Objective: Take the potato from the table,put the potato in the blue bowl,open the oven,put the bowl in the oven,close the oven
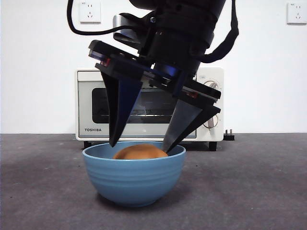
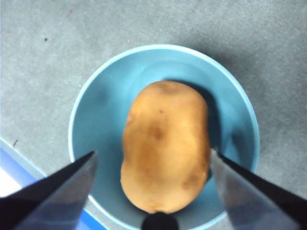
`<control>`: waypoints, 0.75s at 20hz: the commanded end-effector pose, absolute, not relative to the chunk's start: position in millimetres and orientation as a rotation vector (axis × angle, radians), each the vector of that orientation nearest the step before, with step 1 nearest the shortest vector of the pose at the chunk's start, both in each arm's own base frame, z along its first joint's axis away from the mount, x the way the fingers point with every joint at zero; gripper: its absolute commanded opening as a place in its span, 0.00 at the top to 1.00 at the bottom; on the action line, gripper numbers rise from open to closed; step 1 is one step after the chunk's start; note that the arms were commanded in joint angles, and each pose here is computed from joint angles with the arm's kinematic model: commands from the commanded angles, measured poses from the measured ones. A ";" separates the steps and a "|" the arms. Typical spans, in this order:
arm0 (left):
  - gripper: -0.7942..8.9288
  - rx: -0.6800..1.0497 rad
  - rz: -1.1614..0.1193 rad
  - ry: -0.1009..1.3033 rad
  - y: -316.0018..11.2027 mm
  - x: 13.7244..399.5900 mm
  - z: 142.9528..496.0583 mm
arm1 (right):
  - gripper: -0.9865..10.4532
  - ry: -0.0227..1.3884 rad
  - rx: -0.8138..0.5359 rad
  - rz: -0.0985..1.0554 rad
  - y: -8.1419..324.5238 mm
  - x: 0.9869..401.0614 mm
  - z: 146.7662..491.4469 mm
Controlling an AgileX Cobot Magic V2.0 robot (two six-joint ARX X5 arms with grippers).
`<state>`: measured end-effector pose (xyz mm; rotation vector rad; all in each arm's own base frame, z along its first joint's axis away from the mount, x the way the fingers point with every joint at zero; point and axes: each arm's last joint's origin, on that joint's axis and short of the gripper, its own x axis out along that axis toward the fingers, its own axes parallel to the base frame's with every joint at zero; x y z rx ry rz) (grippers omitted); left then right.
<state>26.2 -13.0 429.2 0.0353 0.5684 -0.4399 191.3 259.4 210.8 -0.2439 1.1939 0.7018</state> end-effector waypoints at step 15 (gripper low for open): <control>0.92 0.190 -0.476 0.691 -32.8 80.1 423.9 | 0.81 0.949 -0.414 0.621 250.3 153.7 345.3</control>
